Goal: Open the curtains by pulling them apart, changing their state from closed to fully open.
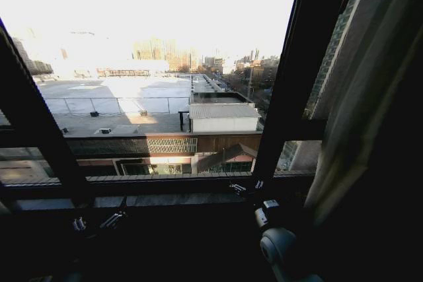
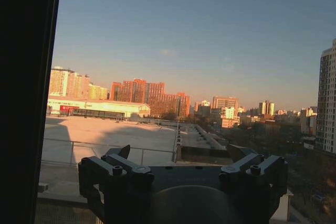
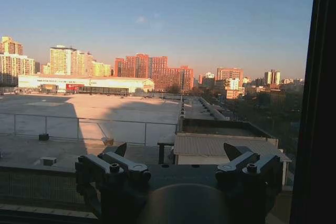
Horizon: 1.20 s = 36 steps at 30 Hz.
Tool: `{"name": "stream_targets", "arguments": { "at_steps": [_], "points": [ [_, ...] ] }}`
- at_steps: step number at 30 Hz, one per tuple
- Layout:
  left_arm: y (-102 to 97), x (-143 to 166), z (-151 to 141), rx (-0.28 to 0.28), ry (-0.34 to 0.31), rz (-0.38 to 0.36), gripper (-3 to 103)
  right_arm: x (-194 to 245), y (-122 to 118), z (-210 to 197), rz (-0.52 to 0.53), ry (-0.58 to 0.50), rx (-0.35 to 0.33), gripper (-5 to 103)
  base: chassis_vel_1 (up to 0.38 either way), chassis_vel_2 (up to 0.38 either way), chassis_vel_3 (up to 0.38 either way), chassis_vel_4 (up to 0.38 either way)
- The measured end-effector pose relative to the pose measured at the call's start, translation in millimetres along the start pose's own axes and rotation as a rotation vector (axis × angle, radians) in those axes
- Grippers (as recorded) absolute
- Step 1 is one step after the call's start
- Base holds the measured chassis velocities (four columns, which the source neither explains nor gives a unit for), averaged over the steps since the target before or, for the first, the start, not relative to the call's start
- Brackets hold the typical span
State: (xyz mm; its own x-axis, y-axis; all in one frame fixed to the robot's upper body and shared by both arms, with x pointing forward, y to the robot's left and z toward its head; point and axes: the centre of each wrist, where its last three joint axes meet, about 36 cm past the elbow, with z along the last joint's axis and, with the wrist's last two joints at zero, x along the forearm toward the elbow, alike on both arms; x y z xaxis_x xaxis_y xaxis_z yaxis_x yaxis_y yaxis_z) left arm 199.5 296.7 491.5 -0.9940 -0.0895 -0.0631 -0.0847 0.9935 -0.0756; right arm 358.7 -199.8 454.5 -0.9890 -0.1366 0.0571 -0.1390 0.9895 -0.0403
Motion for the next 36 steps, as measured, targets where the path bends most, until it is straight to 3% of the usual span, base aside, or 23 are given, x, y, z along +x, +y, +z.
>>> {"name": "stream_targets", "arguments": {
  "at_steps": [36],
  "points": [
    [-1.0,1.2,-1.7,-0.002,-0.002,0.000,100,1.1,2.6,-1.9,-0.009,-0.011,-0.004,100,0.319,0.393,-0.320,-0.390]
  ]
}}
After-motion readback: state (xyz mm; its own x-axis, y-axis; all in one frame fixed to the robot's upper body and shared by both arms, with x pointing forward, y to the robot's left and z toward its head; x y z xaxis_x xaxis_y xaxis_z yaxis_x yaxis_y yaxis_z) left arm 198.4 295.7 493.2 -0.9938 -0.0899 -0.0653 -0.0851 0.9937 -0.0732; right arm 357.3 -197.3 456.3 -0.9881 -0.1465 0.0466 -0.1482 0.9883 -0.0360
